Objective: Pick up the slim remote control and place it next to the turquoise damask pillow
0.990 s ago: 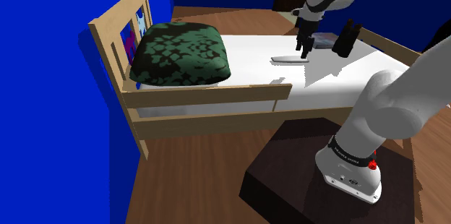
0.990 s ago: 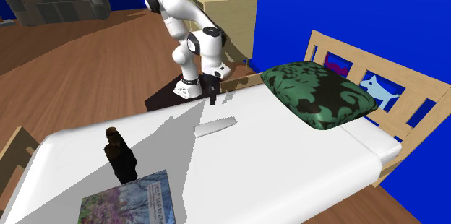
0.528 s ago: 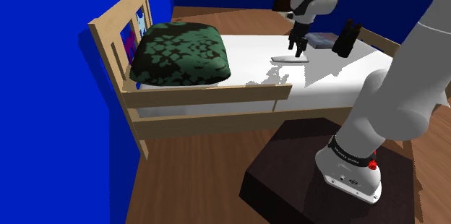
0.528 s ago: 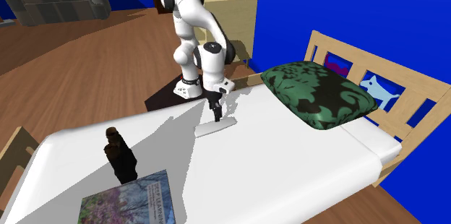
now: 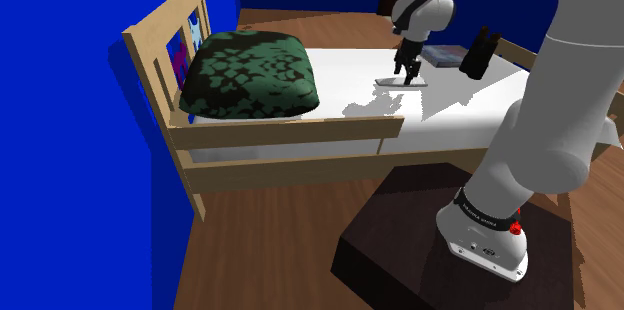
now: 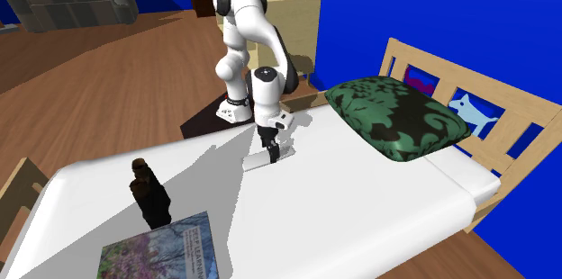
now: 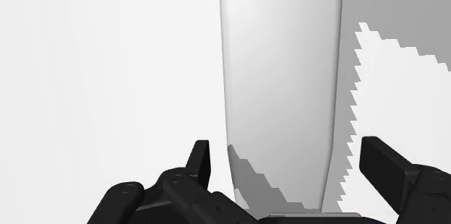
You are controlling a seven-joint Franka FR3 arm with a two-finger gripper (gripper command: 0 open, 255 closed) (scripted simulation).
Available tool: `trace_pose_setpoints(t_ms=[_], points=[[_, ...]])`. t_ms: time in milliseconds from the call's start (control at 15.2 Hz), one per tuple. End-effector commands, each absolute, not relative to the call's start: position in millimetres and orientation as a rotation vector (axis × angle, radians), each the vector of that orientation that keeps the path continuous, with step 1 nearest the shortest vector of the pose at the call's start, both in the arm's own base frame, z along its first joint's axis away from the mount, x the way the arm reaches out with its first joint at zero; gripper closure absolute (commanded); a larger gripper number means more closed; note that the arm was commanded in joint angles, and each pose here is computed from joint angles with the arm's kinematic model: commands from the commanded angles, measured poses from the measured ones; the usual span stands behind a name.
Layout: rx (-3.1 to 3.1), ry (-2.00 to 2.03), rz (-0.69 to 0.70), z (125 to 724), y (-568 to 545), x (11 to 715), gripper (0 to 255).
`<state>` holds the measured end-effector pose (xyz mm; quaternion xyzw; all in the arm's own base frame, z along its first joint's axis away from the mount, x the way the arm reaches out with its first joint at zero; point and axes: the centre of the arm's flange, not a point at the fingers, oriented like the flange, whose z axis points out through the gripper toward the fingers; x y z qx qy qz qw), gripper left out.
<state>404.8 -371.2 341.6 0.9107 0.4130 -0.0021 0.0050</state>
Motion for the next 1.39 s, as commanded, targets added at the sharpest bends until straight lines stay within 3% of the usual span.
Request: trace_pose_setpoints(t_ms=[0, 528, 594, 1320], points=[[2.851, 1.294, -0.006, 327.5, -371.7, 405.5, 0], [2.851, 1.294, -0.006, 327.5, -371.7, 405.5, 0], [2.851, 1.294, -0.006, 327.5, -371.7, 405.5, 255], [2.851, 1.294, -0.006, 338.0, -371.7, 405.5, 255]])
